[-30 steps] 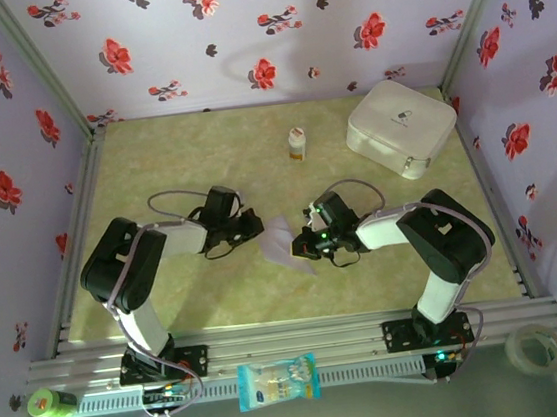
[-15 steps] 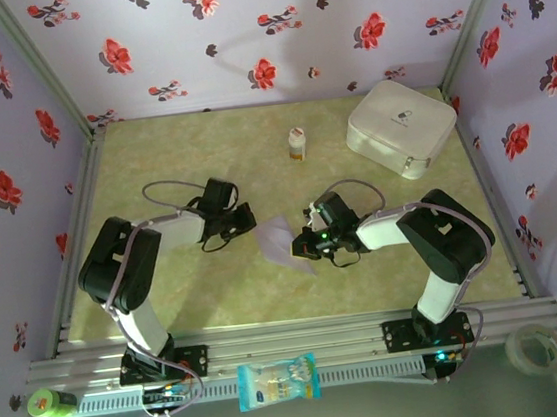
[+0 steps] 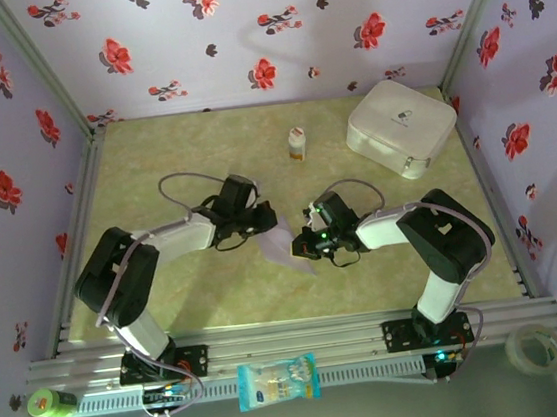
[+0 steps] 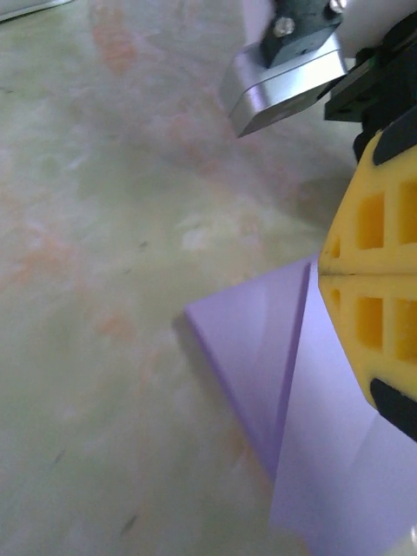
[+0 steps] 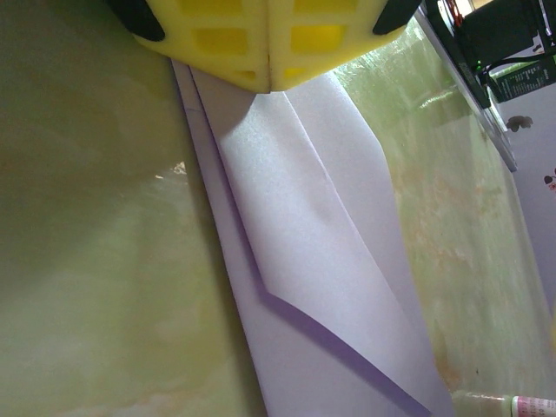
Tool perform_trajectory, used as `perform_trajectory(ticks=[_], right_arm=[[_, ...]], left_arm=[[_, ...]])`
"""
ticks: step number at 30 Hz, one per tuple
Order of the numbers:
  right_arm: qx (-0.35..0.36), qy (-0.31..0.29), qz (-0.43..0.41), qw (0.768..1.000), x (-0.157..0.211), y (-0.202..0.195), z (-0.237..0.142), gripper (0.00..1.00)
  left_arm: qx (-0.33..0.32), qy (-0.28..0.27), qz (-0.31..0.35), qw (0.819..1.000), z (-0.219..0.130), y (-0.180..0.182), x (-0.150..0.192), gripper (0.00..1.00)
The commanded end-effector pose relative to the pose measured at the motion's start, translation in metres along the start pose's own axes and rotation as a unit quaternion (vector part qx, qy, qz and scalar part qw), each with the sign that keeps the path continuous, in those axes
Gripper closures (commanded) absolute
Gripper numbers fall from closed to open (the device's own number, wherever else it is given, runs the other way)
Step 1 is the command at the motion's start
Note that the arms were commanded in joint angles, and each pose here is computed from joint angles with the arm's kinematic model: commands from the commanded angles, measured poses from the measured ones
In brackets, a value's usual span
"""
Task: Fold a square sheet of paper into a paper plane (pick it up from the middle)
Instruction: Fourth fold the wing at the center of the table.
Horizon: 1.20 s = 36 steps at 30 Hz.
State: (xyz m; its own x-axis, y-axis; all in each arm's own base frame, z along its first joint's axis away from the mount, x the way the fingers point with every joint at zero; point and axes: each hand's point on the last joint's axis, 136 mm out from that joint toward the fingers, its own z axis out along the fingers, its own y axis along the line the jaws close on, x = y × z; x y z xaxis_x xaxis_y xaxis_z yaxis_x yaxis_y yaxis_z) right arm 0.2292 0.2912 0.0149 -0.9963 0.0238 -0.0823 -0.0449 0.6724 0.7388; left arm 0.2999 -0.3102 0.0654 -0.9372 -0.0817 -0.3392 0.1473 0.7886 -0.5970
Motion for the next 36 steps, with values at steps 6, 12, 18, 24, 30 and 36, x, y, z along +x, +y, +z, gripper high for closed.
perform_trajectory(ticks=[6, 12, 18, 24, 30, 36], right_arm=[[0.11, 0.04, 0.051, 0.992, 0.033, -0.061, -0.001, 0.99], [0.115, 0.043, 0.051, 0.991, 0.036, -0.065, -0.001, 0.99], [0.119, 0.045, 0.052, 0.99, 0.039, -0.068, -0.003, 0.99], [0.102, 0.039, 0.046, 0.993, 0.032, -0.054, -0.004, 0.97], [0.063, 0.01, 0.024, 0.998, 0.014, -0.013, -0.023, 0.87], [0.081, -0.023, 0.05, 0.995, 0.024, -0.011, -0.058, 0.69]], left_arm=[[0.055, 0.024, -0.047, 0.997, 0.018, -0.008, 0.041, 1.0], [0.057, 0.036, -0.058, 0.996, 0.026, 0.0, 0.053, 1.0], [-0.035, 0.037, -0.06, 0.997, 0.027, 0.036, 0.057, 1.0], [-0.071, 0.034, -0.07, 0.994, 0.025, 0.059, 0.057, 1.0], [-0.069, 0.037, -0.072, 0.994, 0.025, 0.059, 0.059, 1.0], [-0.059, 0.039, -0.08, 0.994, 0.024, 0.055, 0.06, 1.0]])
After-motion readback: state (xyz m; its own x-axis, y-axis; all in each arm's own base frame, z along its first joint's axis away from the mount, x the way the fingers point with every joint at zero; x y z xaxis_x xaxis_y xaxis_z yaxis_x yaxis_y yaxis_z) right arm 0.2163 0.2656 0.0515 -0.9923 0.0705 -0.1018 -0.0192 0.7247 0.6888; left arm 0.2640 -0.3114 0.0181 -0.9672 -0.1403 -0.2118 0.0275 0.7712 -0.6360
